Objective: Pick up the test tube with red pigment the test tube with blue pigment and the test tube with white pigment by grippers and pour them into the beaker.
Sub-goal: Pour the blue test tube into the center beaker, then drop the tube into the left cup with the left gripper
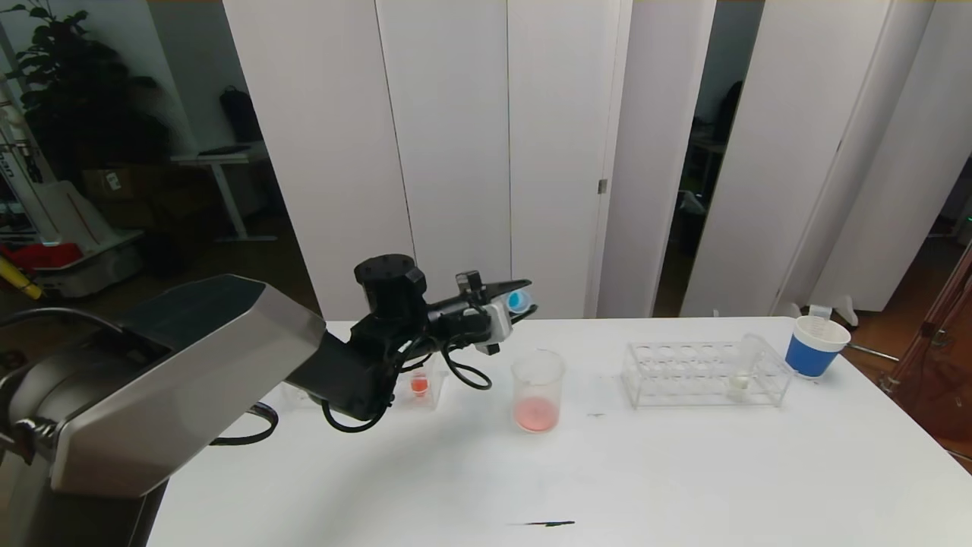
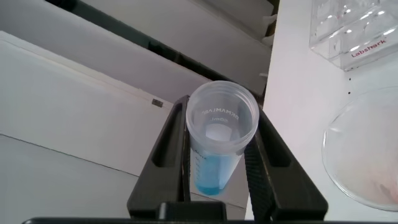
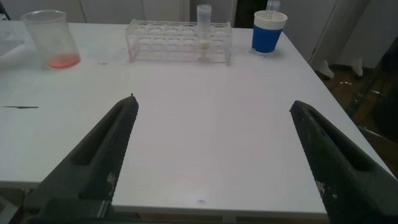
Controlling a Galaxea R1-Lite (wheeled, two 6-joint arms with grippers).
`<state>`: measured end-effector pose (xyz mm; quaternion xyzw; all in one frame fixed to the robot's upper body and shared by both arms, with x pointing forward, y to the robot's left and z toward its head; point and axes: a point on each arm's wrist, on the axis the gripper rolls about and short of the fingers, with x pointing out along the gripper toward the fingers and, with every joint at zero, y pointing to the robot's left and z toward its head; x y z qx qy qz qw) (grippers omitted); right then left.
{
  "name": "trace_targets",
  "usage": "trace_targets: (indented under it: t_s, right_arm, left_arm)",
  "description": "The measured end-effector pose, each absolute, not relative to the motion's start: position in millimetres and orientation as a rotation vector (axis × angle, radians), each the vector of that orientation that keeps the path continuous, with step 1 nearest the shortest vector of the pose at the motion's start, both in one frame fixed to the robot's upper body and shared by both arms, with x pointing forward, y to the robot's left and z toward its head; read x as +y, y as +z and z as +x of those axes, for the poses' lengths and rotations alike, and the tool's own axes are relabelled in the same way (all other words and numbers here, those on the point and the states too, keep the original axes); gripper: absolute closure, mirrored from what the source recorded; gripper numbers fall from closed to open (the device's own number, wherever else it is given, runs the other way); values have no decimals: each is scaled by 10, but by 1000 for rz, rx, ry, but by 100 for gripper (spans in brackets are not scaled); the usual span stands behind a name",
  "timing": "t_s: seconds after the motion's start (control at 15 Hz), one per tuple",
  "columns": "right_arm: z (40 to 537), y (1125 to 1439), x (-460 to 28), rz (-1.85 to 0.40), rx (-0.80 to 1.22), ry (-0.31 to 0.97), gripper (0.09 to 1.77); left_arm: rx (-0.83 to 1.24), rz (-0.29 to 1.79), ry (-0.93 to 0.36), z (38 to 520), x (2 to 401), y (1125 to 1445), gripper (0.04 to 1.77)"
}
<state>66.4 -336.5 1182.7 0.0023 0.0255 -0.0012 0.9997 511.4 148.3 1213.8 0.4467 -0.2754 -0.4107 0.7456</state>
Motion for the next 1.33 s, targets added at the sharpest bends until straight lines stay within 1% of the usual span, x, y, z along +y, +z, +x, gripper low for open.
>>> trace_targets:
  t_s: [0.4,1.07,1.33]
  right_arm:
    - [664,11827,-3366,5,51,-3,11]
    - [664,11827,-3366,5,51,-3,11]
    - [664,11828,-3366,5,50,-3,11]
  left_arm:
    - [-723,1130,-812,5133,1457,12026,123]
    - [-751,1175,-780,5199,1390,11927,123]
    - [-819,1216,-729,5196,1392,11968,123]
